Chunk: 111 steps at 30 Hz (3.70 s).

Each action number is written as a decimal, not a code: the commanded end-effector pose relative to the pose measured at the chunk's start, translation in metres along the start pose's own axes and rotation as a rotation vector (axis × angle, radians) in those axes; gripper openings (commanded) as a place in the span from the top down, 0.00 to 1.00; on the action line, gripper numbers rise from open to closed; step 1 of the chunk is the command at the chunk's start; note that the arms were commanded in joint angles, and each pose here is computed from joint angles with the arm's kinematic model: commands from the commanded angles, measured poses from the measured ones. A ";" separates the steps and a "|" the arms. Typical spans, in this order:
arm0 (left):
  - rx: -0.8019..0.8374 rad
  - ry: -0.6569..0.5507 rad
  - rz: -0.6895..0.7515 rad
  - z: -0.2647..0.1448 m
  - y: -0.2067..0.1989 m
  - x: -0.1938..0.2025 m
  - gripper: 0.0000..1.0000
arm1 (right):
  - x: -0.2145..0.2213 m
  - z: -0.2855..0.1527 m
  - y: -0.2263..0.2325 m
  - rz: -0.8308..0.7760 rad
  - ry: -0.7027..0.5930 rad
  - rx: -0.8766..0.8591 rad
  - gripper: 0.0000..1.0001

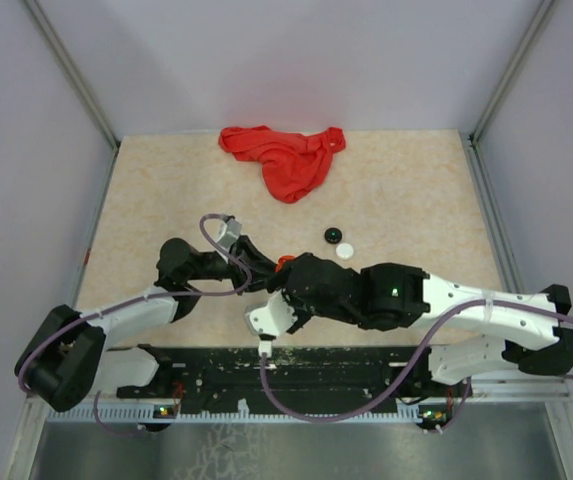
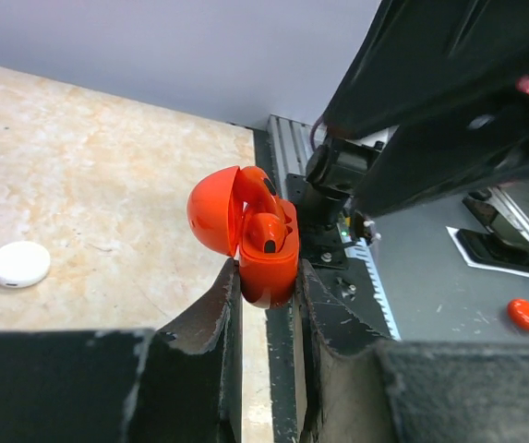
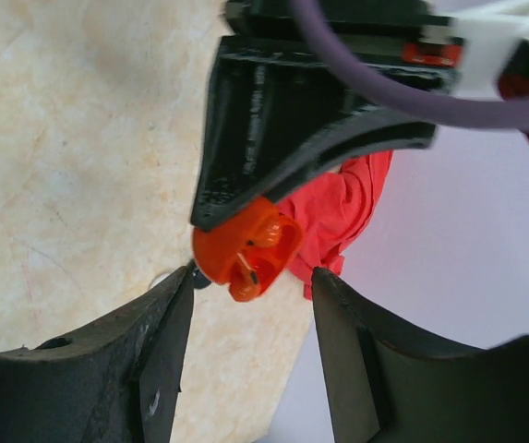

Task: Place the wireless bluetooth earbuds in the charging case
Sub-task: Place the earbud in the charging case.

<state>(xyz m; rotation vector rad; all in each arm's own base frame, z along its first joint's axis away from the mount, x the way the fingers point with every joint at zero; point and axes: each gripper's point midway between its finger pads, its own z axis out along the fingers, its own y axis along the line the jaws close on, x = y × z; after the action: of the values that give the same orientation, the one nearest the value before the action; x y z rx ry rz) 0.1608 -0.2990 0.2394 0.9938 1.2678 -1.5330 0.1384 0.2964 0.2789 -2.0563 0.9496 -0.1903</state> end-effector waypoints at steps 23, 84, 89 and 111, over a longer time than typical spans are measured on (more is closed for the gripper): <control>-0.293 -0.240 0.474 -0.027 0.042 -0.027 0.99 | 0.050 -0.018 -0.093 1.679 -0.308 0.418 0.52; -0.288 -0.257 0.461 -0.018 0.033 -0.045 1.00 | 0.028 0.042 -0.062 1.642 -0.363 0.209 0.81; -0.259 -0.260 0.447 -0.017 0.028 -0.044 0.99 | 0.029 0.037 -0.061 1.600 -0.354 0.209 0.66; -0.104 -0.113 0.356 -0.008 0.009 -0.017 0.99 | 0.015 0.005 -0.066 1.446 -0.539 -0.126 0.26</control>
<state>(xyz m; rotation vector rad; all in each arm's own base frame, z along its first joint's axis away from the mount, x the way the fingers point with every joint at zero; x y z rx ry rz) 0.1888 -0.2849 0.2386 0.9179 1.0731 -1.1612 0.2005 0.2984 0.3058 -0.8531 1.8901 0.9485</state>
